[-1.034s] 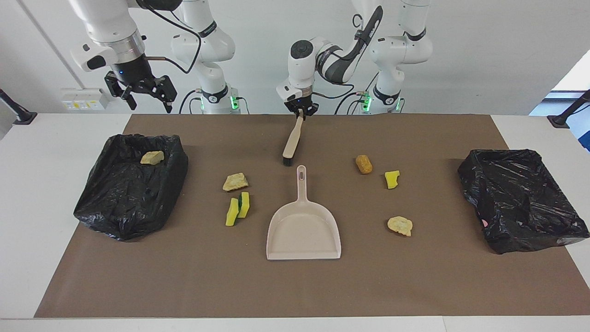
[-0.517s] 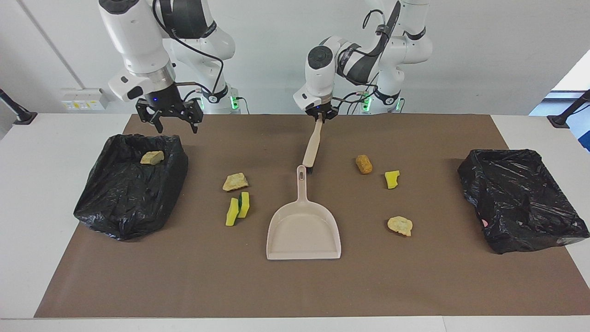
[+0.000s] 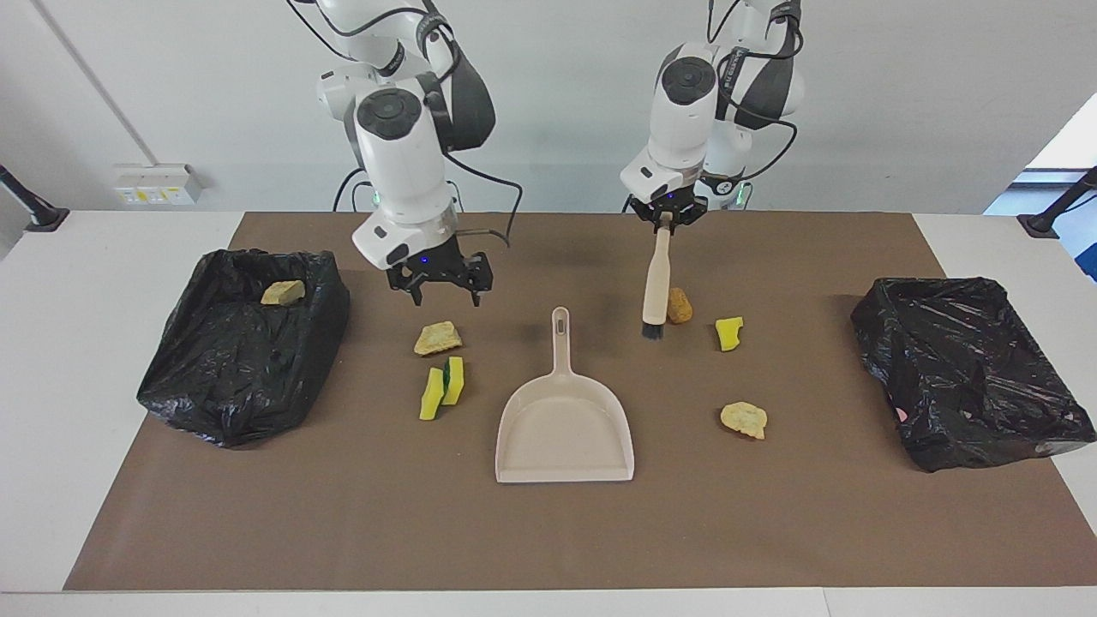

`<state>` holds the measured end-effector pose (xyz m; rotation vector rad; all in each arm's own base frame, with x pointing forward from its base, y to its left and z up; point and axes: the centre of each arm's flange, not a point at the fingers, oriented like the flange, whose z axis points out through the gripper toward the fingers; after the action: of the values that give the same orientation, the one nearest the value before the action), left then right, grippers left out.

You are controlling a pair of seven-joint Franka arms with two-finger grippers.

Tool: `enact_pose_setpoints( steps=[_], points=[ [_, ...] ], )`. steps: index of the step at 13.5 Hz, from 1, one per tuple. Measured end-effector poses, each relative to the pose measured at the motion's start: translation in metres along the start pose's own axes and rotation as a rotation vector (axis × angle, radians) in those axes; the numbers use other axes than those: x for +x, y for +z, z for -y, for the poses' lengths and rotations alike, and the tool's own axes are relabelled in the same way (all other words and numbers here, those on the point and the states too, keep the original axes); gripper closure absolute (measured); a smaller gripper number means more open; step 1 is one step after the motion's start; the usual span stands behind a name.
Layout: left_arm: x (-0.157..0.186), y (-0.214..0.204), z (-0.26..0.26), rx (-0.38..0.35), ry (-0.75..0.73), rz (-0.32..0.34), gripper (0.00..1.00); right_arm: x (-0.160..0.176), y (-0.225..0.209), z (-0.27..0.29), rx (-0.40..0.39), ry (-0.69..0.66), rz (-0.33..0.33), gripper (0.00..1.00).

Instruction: Sweep and dump trash in bin

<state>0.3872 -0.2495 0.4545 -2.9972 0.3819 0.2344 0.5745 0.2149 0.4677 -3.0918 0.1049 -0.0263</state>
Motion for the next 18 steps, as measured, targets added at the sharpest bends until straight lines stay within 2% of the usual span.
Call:
enact_pose_setpoints(
  steps=[4, 7, 11, 14, 16, 17, 18],
  points=[
    [0.019, 0.005, 0.063, -0.007, -0.082, 0.004, 0.74, -0.009, 0.034, 0.044, 0.036, -0.007, 0.035, 0.00],
    [0.039, 0.013, 0.120, -0.027, -0.041, -0.041, 0.74, -0.023, 0.056, 0.081, 0.036, -0.008, 0.042, 0.00],
    [0.072, 0.012, 0.182, 0.030, 0.073, -0.093, 0.74, -0.030, 0.093, 0.122, 0.051, -0.024, 0.019, 0.00],
    [0.120, 0.012, 0.210, 0.092, 0.206, -0.098, 0.74, -0.028, 0.117, 0.136, 0.054, -0.032, 0.012, 0.00],
    [0.160, 0.028, 0.223, 0.116, 0.361, -0.098, 0.74, -0.026, 0.129, 0.137, 0.052, -0.031, 0.012, 0.00],
    [0.178, 0.038, 0.227, 0.115, 0.424, -0.105, 0.74, -0.026, 0.132, 0.138, 0.050, -0.032, 0.014, 0.01],
    [0.192, 0.046, 0.230, 0.115, 0.463, -0.107, 0.74, -0.025, 0.131, 0.139, 0.051, -0.032, 0.013, 0.09]
  ],
)
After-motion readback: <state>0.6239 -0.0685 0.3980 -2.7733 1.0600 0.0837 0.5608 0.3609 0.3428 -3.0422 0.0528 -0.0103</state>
